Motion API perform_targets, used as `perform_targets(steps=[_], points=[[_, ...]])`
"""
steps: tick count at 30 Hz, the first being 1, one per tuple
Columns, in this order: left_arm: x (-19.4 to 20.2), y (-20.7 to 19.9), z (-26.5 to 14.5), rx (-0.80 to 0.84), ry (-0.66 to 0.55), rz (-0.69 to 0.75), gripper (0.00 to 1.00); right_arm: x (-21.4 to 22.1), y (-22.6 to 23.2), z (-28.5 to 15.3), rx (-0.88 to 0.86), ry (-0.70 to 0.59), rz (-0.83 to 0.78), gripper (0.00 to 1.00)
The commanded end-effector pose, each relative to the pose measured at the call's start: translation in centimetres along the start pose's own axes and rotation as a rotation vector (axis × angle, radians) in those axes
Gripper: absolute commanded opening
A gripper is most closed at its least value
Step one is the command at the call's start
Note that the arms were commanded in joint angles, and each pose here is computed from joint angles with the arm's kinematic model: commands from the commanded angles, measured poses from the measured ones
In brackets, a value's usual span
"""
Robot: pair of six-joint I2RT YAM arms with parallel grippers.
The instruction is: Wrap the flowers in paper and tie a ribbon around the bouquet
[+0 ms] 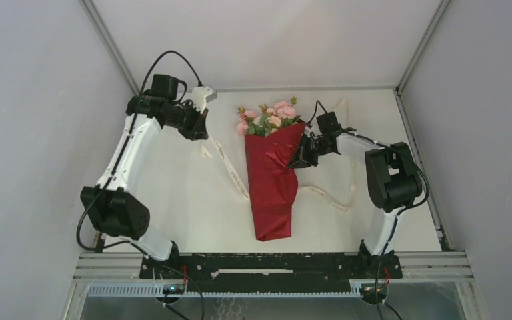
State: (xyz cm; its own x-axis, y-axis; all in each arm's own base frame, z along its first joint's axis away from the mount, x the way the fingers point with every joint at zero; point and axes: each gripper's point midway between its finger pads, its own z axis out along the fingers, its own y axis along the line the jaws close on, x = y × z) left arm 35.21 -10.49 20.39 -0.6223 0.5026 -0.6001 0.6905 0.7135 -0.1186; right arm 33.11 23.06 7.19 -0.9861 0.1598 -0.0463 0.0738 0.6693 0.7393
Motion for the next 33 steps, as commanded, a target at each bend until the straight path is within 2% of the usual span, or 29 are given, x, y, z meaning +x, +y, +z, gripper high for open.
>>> perform_targets(steps=[1, 7, 11, 15, 21, 23, 25, 30, 33], points=[[-5.0, -7.2, -5.3, 0.155, -0.187, 0.079, 0.0, 0.6, 0.3, 0.5, -0.003, -0.01, -0.031, 0.0], [-8.8, -13.5, -9.2, 0.274, -0.324, 0.209, 0.0, 1.5, -0.5, 1.5, 0.021, -0.001, -0.024, 0.0], [-12.6, -13.3, -13.7, 0.169, -0.462, 0.245, 0.0, 1.6, -0.5, 1.4, 0.025, 0.001, -0.031, 0.0], [-14.5, -13.4, -17.4, 0.084, -0.585, 0.278, 0.0, 1.6, -0.9, 1.3, 0.042, 0.001, -0.04, 0.0], [-15.8, -14.2, -21.3, 0.036, -0.67, 0.302, 0.0, 1.9, -1.4, 1.8, 0.05, 0.017, -0.036, 0.0], [-15.7, -14.5, -20.0, 0.085, -0.655, 0.283, 0.0, 1.9, -1.5, 2.0, 0.052, 0.019, -0.038, 0.0], [-15.1, -14.8, -16.5, 0.15, -0.59, 0.252, 0.0, 2.1, -1.7, 2.2, 0.062, 0.024, -0.038, 0.0], [-11.3, -17.5, -2.9, 0.31, -0.31, 0.199, 0.0, 2.3, -2.4, 2.8, 0.094, 0.027, -0.03, 0.0], [-8.6, -20.6, 4.8, 0.403, -0.151, 0.209, 0.0, 2.0, -2.5, 2.6, 0.116, 0.008, -0.029, 0.05]])
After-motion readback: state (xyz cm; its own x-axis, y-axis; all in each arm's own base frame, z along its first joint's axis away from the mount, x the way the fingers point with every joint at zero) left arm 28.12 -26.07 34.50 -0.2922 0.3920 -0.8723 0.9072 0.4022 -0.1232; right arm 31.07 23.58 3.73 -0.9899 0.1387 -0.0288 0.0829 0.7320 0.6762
